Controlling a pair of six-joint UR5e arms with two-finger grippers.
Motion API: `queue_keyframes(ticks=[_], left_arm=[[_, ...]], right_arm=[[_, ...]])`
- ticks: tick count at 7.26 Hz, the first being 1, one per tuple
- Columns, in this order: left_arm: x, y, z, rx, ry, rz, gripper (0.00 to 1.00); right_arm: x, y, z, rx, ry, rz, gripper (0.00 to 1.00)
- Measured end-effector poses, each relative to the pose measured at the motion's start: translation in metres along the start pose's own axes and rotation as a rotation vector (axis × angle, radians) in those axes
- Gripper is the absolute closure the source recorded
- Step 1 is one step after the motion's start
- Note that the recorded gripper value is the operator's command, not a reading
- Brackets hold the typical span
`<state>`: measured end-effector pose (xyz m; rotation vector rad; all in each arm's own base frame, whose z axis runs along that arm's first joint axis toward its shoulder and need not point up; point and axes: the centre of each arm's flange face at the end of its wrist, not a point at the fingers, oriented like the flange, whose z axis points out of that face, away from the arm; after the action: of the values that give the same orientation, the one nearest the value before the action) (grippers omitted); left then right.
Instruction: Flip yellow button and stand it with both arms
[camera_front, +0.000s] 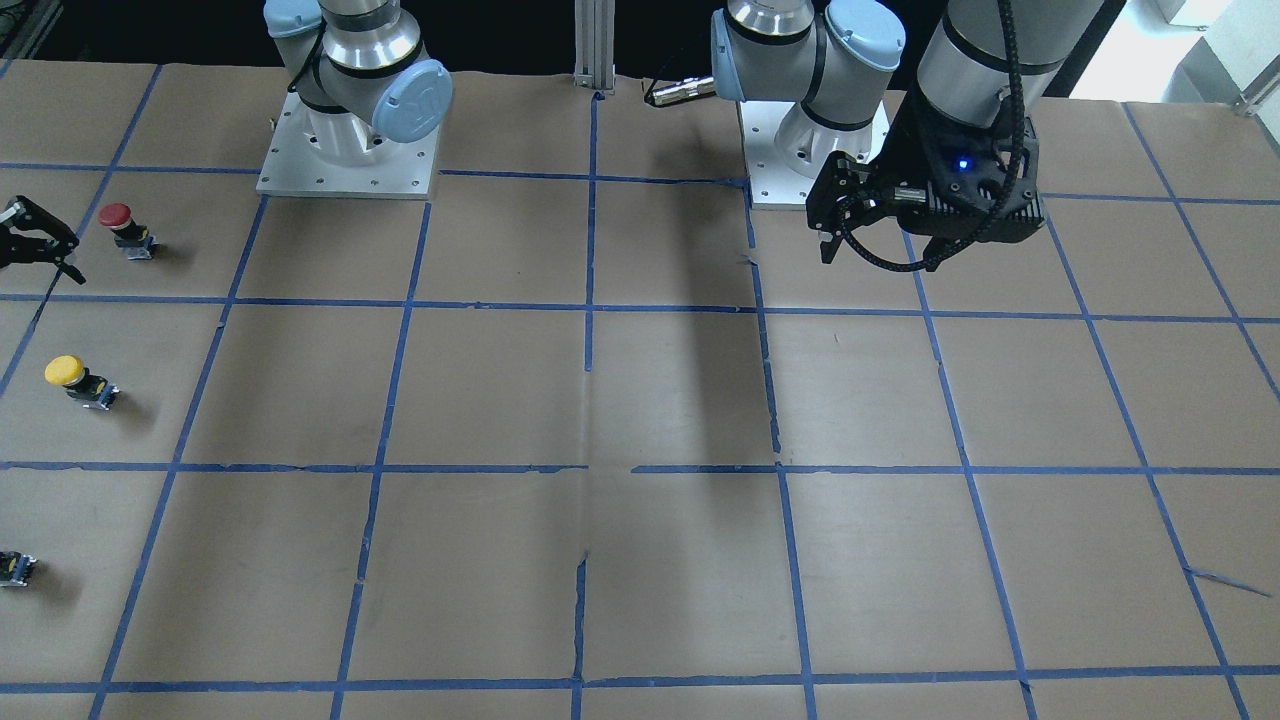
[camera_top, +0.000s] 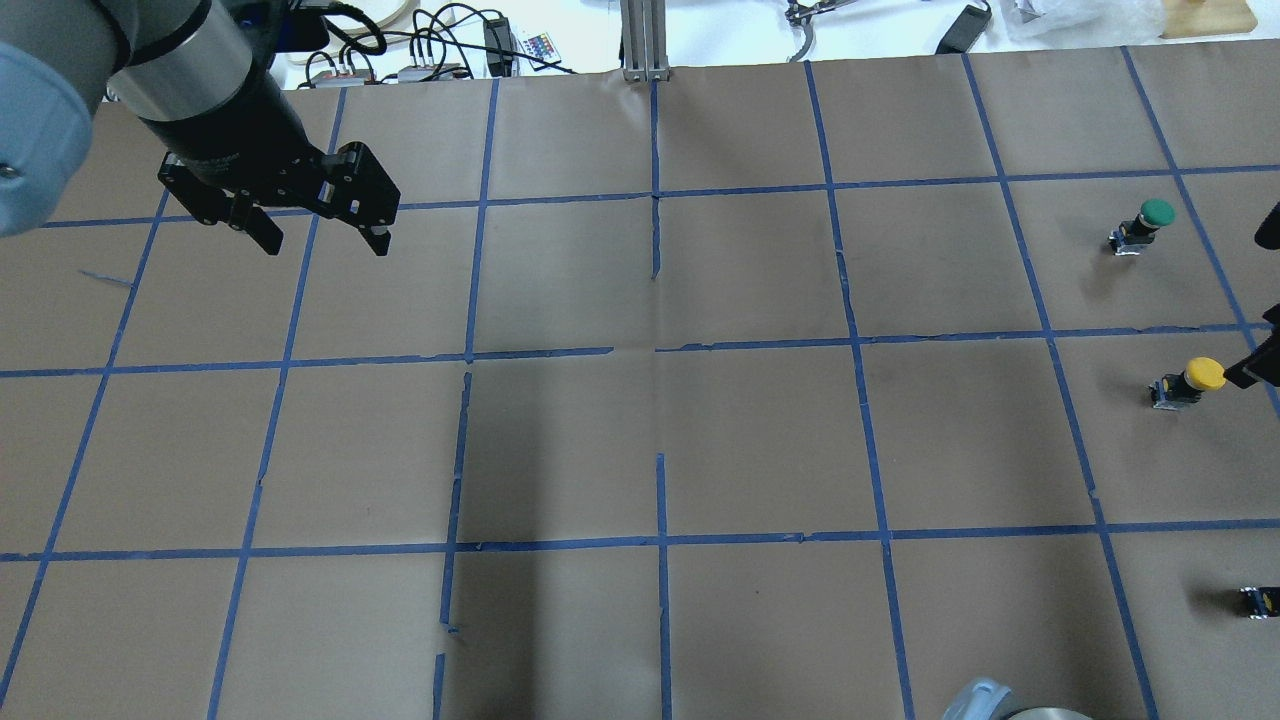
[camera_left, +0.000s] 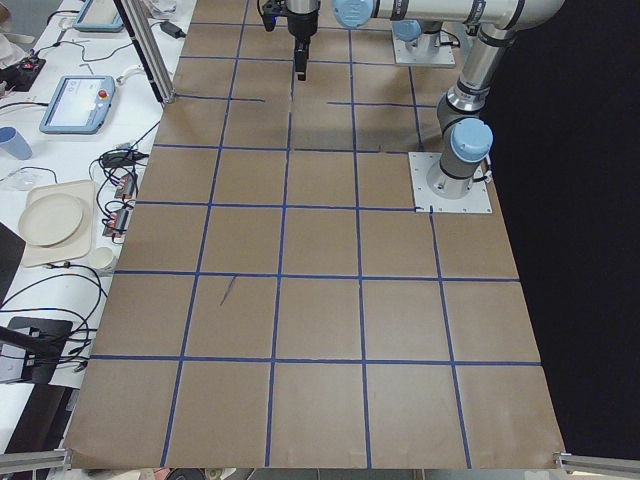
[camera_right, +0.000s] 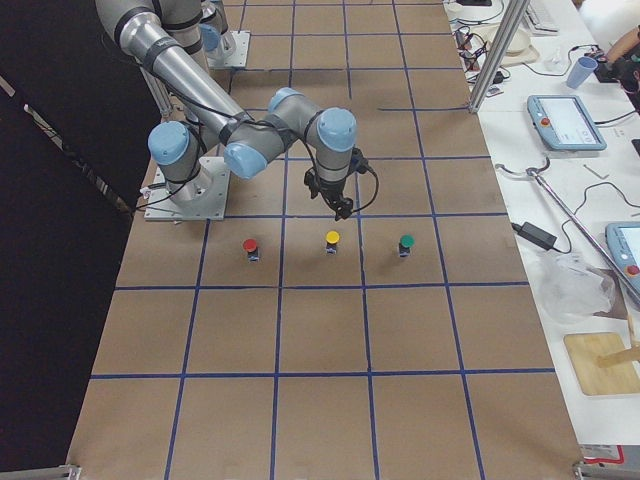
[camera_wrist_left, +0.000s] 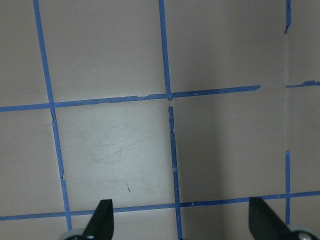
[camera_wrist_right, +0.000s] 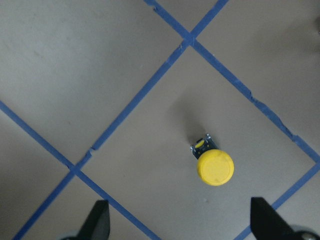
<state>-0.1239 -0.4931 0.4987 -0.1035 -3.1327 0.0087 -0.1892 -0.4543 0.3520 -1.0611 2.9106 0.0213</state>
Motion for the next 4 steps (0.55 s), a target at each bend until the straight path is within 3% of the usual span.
queue_keyframes(ticks=[2,4], left_arm=[[0.000,0.000,0.000,0.001,0.000,-0.001,0.05],[-0.001,-0.001,-0.002,0.005,-0.001,-0.002,0.05]], right_arm=[[-0.058,-0.049,-0.037,0.015,0.046,0.180,0.00],[-0.128,-0.109,-0.062,0.024,0.048,0.373,0.00]])
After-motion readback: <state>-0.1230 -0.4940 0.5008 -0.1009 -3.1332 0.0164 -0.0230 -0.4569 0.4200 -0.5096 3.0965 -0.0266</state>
